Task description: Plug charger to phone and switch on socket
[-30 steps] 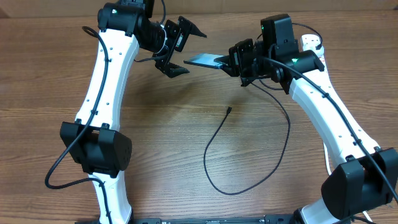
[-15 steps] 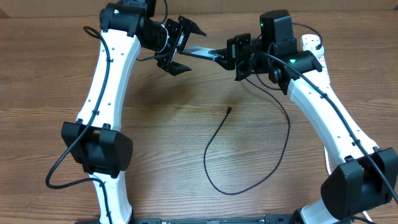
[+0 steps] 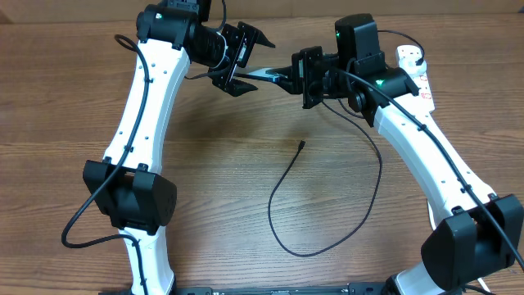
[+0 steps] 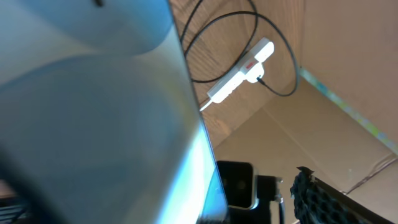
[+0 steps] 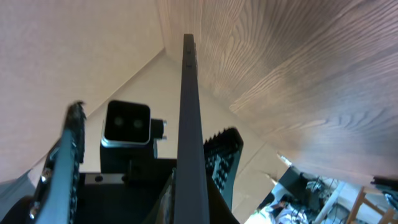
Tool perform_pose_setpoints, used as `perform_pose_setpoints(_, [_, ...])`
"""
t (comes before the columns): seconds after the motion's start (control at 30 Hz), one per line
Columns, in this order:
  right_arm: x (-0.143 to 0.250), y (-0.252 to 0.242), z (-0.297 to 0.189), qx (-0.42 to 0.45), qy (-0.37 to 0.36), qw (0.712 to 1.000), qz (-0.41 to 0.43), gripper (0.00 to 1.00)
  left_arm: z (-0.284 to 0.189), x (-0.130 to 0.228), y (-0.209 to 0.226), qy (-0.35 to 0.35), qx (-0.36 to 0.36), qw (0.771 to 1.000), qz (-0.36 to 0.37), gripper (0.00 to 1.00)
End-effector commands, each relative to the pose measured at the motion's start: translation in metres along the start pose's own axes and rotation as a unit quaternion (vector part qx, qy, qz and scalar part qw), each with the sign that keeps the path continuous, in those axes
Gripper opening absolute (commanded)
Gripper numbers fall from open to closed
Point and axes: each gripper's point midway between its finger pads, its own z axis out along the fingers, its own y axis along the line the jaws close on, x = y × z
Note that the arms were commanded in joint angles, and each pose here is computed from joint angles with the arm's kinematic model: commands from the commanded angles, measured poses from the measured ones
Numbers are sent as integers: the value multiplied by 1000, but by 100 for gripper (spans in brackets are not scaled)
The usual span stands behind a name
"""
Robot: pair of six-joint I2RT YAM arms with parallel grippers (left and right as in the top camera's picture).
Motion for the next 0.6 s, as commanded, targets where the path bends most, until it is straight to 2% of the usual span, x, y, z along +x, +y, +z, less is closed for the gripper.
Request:
perform_pose_setpoints(0.0, [17,9,-4,-7,30,1000,6,4,3,-4,-2,-4,3,1000,-19,83])
perform_pose_setpoints(0.13, [16,9,-4,-7,30,999,20,4,2,-7,-3,-6,6,1000,-30,82])
perform_pose_setpoints(0.3, [17,10,-4,-9,30,999,27,4,1,-8,-3,-7,7,999,-39,75])
perform_pose_setpoints(0.57, [14,16,-4,-21,23,998,63,4,0,-10,-5,-9,11,998,-63,75])
